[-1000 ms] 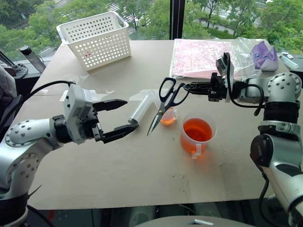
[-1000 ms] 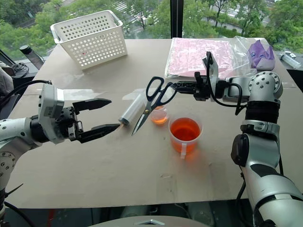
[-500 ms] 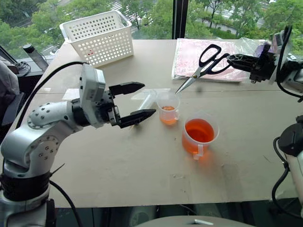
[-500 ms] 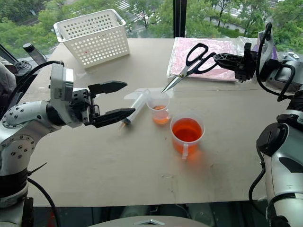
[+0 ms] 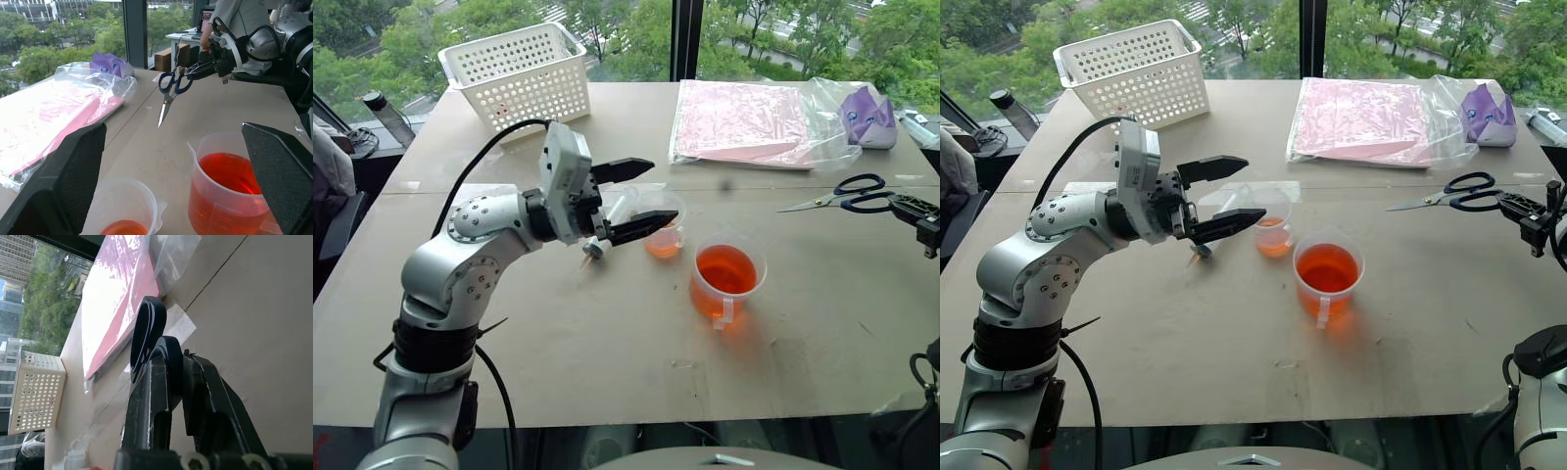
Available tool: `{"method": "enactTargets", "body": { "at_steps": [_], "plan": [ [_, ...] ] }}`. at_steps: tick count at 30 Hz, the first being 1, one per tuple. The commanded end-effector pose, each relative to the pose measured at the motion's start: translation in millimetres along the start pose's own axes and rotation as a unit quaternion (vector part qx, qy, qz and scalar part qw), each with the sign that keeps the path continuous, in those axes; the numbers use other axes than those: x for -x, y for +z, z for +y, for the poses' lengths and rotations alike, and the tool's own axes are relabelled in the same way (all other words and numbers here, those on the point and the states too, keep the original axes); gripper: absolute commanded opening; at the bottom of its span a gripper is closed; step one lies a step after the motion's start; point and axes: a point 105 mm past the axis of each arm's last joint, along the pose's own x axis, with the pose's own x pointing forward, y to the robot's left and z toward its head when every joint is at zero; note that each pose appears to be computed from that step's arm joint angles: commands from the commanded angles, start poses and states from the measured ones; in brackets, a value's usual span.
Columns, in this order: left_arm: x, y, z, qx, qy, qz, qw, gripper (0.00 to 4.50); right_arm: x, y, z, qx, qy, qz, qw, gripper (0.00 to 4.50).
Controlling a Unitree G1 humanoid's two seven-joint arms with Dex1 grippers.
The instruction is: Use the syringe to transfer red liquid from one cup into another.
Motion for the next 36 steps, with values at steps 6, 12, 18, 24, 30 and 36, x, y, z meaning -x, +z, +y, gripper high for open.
{"method": "enactTargets", "body": {
  "at_steps": [6, 12, 18, 24, 30, 36],
  "plan": [
    [9.4, 7.0, 6.9, -0.028, 0.004, 0.0, 1.0, 4.5, 13.4, 18.5, -13.9, 0.21, -0.073, -0.052, 0.974, 2.64],
    [22.3, -2.5, 25.8, -0.013, 0.082, 0.041, 0.996, 4.5, 30.0, 7.9, 37.6, 0.437, 0.022, -0.002, 0.899, 4.47],
    [25.5, 3.0, 62.6, 0.005, 0.184, 0.092, 0.979, 4.5, 51.9, -61.7, 143.8, 0.548, 0.281, 0.065, 0.785, 4.47],
    [34.7, -1.9, 85.1, 0.086, 0.21, 0.191, 0.955, 4.5, 68.8, -120.4, 191.6, 0.554, 0.438, 0.092, 0.702, 4.47],
    [33.5, -9.6, 102.6, 0.143, 0.243, 0.261, 0.923, 4.5, 68.6, -148.3, 200.9, 0.547, 0.481, 0.105, 0.677, 4.47],
    [21.1, -34.2, 98.4, 0.16, 0.236, 0.37, 0.884, 4.5, 77.4, -161.1, 211.7, 0.536, 0.514, 0.112, 0.661, 4.47]
  ]
}}
